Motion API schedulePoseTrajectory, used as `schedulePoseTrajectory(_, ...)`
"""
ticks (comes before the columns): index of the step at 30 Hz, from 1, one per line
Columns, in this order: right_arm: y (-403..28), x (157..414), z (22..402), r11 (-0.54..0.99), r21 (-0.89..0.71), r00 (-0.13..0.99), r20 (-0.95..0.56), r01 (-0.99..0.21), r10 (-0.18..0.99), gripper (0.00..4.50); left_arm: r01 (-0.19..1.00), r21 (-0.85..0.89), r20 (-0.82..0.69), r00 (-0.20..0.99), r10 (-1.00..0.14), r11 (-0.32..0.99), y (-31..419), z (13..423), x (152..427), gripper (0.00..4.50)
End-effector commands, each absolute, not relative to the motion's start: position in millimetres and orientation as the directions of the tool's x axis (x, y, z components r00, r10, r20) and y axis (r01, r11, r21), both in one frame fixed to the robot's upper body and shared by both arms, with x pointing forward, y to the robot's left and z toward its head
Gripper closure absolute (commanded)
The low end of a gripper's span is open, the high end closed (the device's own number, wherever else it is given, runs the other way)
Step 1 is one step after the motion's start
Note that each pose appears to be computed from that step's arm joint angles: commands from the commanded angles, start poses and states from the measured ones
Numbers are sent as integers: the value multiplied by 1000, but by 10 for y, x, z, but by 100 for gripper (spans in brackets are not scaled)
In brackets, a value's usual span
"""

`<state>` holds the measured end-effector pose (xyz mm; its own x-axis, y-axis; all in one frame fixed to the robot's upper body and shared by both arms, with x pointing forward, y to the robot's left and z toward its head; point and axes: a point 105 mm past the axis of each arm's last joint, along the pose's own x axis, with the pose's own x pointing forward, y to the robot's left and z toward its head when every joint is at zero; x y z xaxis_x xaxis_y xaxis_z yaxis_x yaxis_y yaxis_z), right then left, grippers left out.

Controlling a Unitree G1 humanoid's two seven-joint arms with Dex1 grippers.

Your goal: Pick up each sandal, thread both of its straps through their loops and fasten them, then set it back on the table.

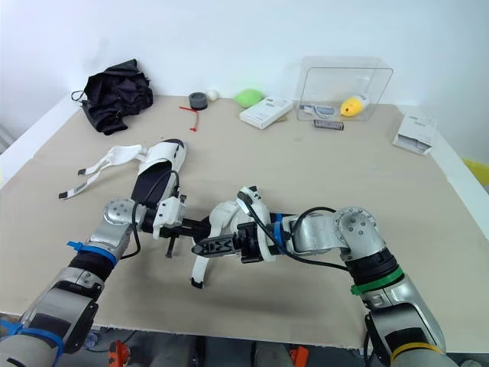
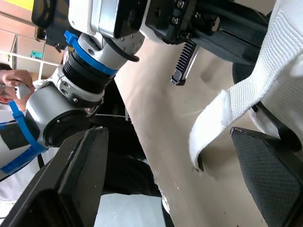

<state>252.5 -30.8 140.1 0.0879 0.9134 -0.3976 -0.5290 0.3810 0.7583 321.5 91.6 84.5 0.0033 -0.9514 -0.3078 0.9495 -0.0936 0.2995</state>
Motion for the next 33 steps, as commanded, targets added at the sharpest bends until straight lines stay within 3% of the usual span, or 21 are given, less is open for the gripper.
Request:
schedulePoseTrajectory(1, -255, 2625, 1490, 389, 754, 115, -390, -529, 913, 8, 979, 92, -455, -119, -882, -179, 1006, 325, 2955, 450)
schedulePoseTrajectory(13, -89, 2722, 1462, 459, 727, 143, -454, -511, 879, 8, 978, 91, -451, -128, -883, -189, 952, 330, 2970, 450)
schedulePoseTrajectory(16, -58, 2739, 1469, 465, 727, 150, -456, -505, 877, 90, 977, 95, -445, -132, -886, -193, 916, 340, 2981, 450)
schedulePoseTrajectory(24, -29, 2748, 1524, 464, 720, 167, -446, -516, 879, 437, 975, 103, -439, -133, -889, -196, 863, 351, 3013, 450)
schedulePoseTrajectory(33, -151, 2723, 1768, 373, 708, 123, -379, -600, 917, 444, 976, 113, -436, -119, -892, -185, 868, 353, 3035, 450)
